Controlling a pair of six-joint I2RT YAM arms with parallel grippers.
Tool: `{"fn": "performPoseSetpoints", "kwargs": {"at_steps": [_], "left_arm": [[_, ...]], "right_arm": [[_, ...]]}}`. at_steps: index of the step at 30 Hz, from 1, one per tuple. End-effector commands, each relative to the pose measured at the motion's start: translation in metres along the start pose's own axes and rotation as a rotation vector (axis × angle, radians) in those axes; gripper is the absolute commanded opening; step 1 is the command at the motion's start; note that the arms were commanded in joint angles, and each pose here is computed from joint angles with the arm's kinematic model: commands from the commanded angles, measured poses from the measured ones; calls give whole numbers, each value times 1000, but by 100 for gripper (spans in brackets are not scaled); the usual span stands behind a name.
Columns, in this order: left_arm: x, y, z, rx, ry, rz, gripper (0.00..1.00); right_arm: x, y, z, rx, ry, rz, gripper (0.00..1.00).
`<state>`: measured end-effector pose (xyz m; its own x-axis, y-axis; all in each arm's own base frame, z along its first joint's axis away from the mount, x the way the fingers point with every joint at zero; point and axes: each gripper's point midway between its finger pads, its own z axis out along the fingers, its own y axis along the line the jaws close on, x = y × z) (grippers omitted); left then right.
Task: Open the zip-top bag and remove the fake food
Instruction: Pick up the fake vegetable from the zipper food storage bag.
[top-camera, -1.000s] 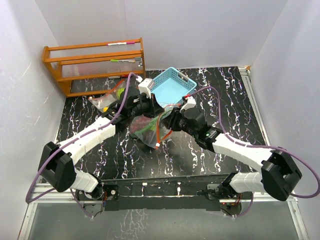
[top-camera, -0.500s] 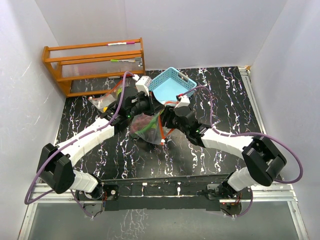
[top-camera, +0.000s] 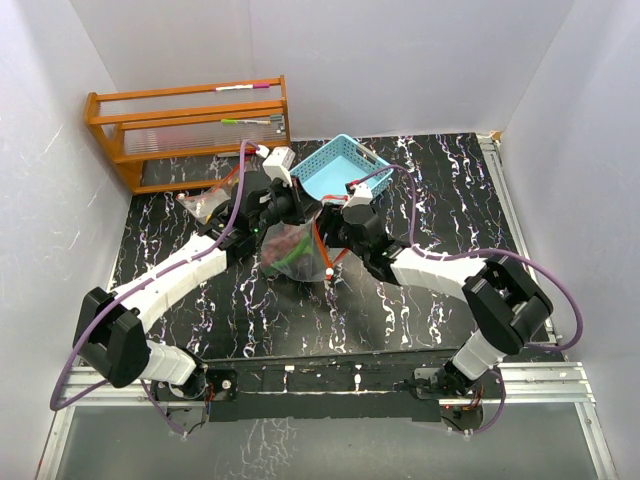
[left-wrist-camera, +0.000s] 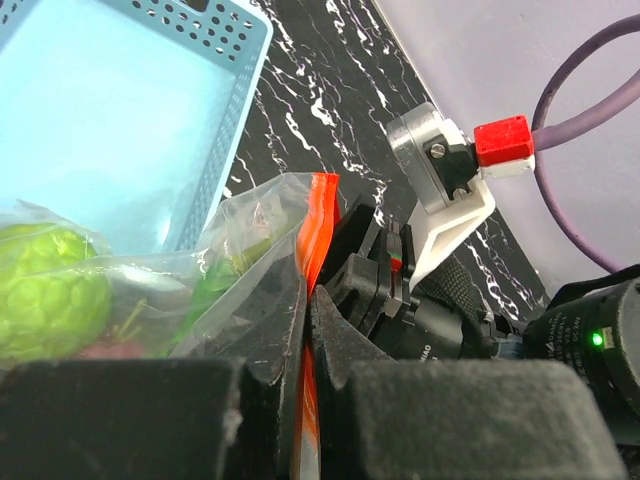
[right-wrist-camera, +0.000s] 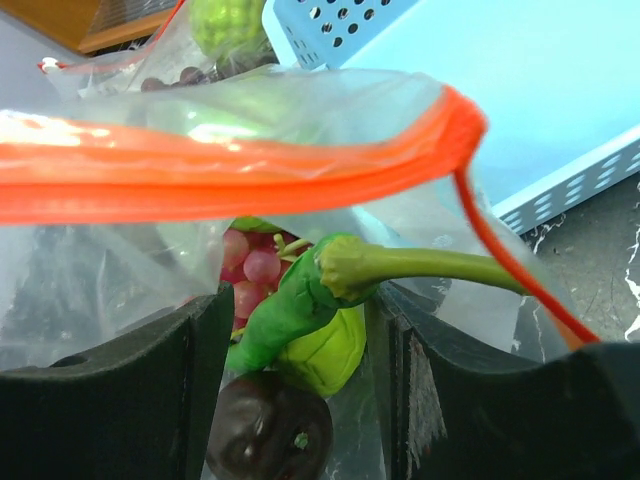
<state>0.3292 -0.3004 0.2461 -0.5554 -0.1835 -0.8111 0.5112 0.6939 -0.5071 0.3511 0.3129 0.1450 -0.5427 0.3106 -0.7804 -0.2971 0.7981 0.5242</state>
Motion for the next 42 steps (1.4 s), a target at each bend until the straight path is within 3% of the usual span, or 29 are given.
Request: {"fn": "performPoseSetpoints", "kwargs": {"at_steps": [1, 11, 16, 30, 42], "left_arm": [[-9, -31, -13, 98, -15, 3, 0], [-9, -26, -13, 75, -15, 3, 0], [-9, -24, -11, 66, -23, -6, 0], [-12, -11, -4, -8, -41, -13, 0], [-15, 16, 21, -89, -18, -33, 0]], "right_arm": [[-45, 19, 13, -50, -123, -8, 58], [-59, 18, 14, -48, -151, -51, 19], [-60, 19, 7, -54, -148, -73, 11], [-65, 31, -34, -121, -145, -95, 7], [-106, 22, -75, -31, -271, -145, 7]]}}
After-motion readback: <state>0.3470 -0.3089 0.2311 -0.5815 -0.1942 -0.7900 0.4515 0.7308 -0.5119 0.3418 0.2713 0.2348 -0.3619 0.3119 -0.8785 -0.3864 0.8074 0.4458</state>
